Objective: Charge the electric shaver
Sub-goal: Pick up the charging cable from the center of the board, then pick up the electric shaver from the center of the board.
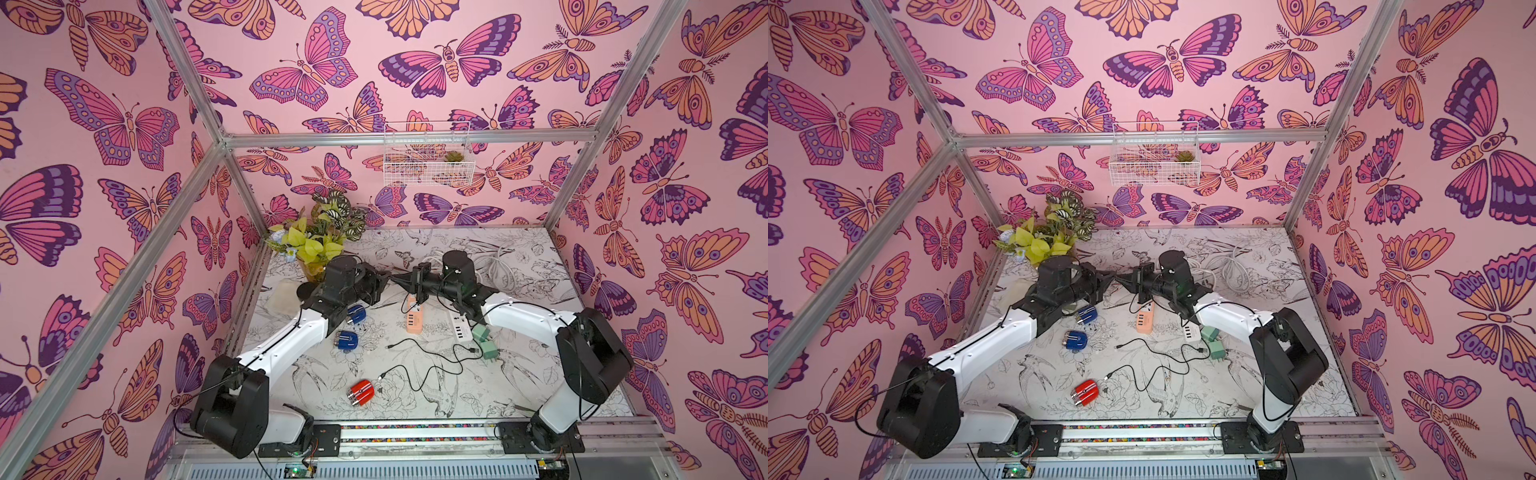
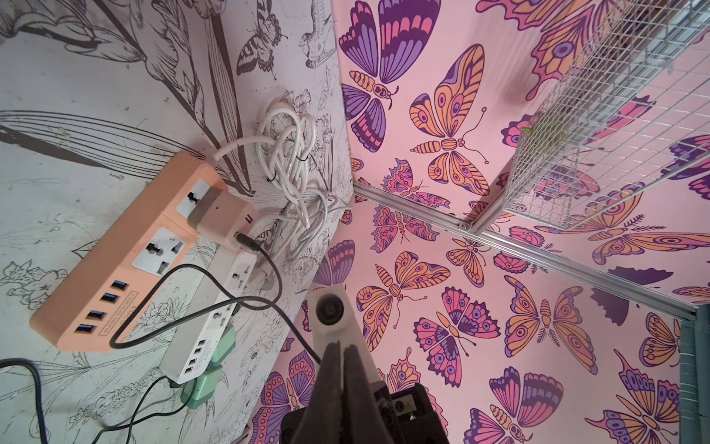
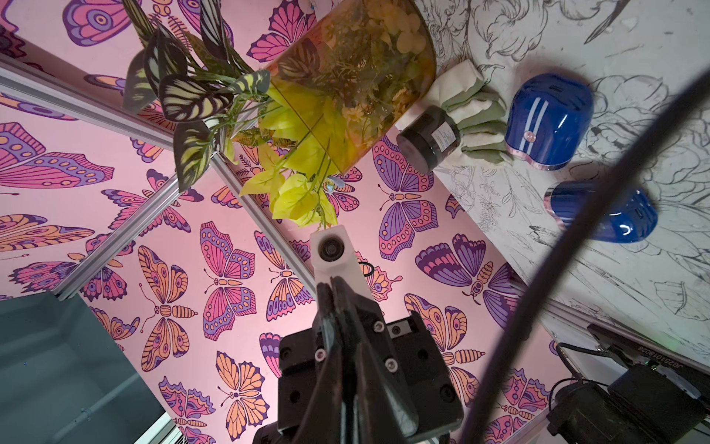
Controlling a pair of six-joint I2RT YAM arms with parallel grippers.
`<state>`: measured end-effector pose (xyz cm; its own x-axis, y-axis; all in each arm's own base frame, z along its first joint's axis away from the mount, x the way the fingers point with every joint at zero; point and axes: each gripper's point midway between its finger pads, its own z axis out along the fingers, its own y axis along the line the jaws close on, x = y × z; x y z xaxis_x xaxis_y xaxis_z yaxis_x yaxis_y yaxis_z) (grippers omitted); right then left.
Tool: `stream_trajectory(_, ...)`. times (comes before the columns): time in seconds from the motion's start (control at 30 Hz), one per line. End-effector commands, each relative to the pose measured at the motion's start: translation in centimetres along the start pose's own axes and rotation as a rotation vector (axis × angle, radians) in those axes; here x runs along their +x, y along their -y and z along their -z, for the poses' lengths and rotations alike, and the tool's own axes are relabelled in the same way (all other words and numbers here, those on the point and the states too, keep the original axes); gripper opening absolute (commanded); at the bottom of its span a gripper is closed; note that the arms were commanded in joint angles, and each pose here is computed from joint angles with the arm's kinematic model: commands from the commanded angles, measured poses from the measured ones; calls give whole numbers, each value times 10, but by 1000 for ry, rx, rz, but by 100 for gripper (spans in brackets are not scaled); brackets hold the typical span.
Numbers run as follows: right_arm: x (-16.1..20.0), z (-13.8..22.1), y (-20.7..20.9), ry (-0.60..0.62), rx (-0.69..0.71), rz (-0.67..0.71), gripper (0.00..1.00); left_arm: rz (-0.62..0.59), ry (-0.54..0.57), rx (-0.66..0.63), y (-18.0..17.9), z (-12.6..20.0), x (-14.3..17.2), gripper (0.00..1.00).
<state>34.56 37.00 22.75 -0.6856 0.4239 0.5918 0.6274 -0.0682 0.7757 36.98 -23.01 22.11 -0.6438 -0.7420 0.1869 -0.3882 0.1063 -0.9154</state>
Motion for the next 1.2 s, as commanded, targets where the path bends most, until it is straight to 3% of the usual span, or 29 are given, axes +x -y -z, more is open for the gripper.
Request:
stream_trajectory(0.0,7,-2,-6,-22,-16,20,7,-19,-9,4,4,0,2,0)
stream_trajectory(0.2,8,0,-5,-21,-4,42,0,-22,-11,3,3,1,3,3)
stream_trajectory(0.27,8,3,-5,-13,4,66,0,-28,-8,-12,2,4,3,29)
stream_trajectory(0.37,2,13,-5,11,17,119,0,-39,20,-81,-6,13,1,49)
stream_trajectory(0.43,-3,22,-8,28,21,177,0,-24,61,-152,-20,24,-3,56)
stream_trajectory(0.63,-7,41,-17,23,43,391,0,115,259,-407,-84,73,-22,61)
stream_trajectory(0.73,1,48,-17,16,94,487,0,222,353,-461,-108,84,-35,64)
stream_trajectory(1.0,0,47,-9,-6,130,549,0,535,492,-580,-155,63,-62,66)
stream_trajectory(1.17,7,47,-11,-37,118,557,0,632,568,-590,-162,47,-83,67)
